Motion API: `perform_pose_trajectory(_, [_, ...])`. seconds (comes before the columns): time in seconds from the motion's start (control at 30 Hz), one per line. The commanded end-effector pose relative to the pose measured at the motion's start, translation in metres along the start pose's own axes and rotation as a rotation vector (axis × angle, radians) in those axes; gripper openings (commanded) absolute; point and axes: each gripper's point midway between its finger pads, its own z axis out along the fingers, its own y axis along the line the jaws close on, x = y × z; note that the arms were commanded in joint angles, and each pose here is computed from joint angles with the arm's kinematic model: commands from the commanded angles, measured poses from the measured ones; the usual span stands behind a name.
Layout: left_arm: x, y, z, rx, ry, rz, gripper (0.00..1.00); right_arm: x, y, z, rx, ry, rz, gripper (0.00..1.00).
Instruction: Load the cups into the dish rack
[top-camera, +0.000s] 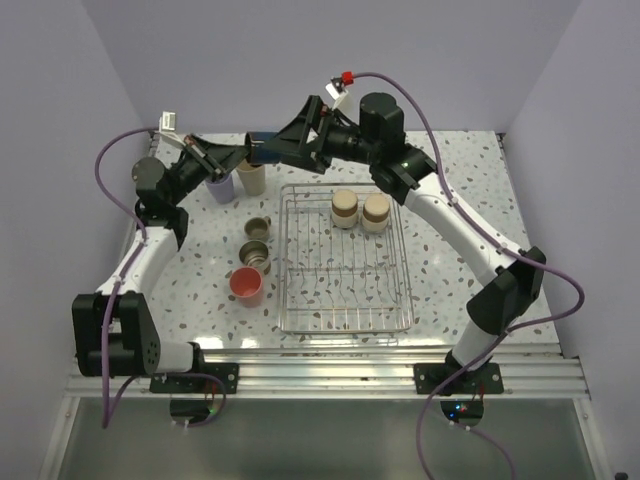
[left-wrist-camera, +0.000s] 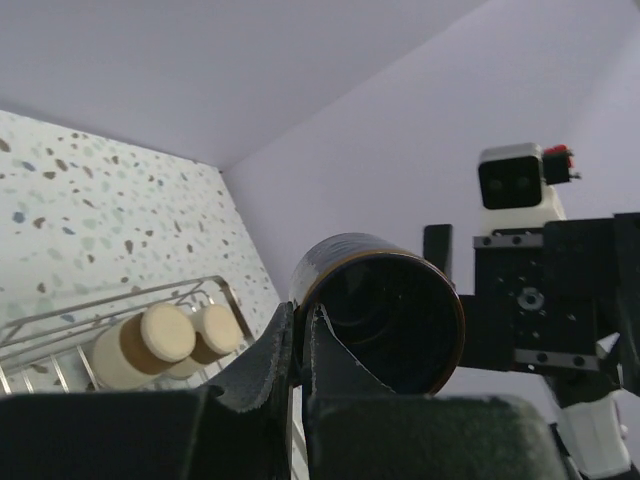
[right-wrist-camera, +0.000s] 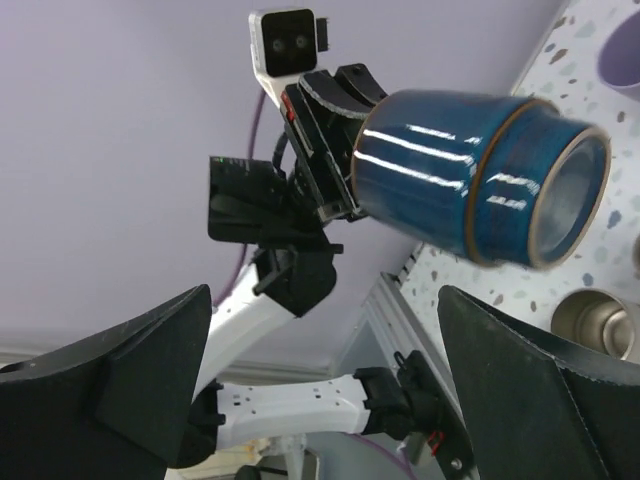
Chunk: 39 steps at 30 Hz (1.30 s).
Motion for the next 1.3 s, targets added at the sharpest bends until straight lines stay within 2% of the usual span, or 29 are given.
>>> perform_pose_trajectory(0.0, [-0.007,-0.093,-0.024,0.335,-0.024,0.069,0.0,-0.013,0.053,-0.004,-0.2,-0.01,0.007,0.99])
perform_pose_trajectory(0.2, [-0.005,-0.11,-0.033,0.401,-0.035,0.055,0.0,-0.008,0.04,-0.003,-0.126,0.013,-0.025,0.98])
perform_pose_trajectory(0.47, [-0.01,-0.106,-0.026,0.328,-0.01,0.01,0.0,-0.014,0.03,-0.02,-0.019,-0.037,-0.215,0.99])
perform_pose_trajectory(0.77, [-0.012,-0.106,-0.024,0.323,-0.006,-0.012,0.0,-0.024,0.053,-0.013,-0.116,-0.055,-0.217,0.98])
perform_pose_trajectory(1.27, [-0.002,-0.095,-0.017,0.284,0.001,-0.033,0.0,-0.028,0.056,-0.003,-0.143,-0.052,-0.171,0.98])
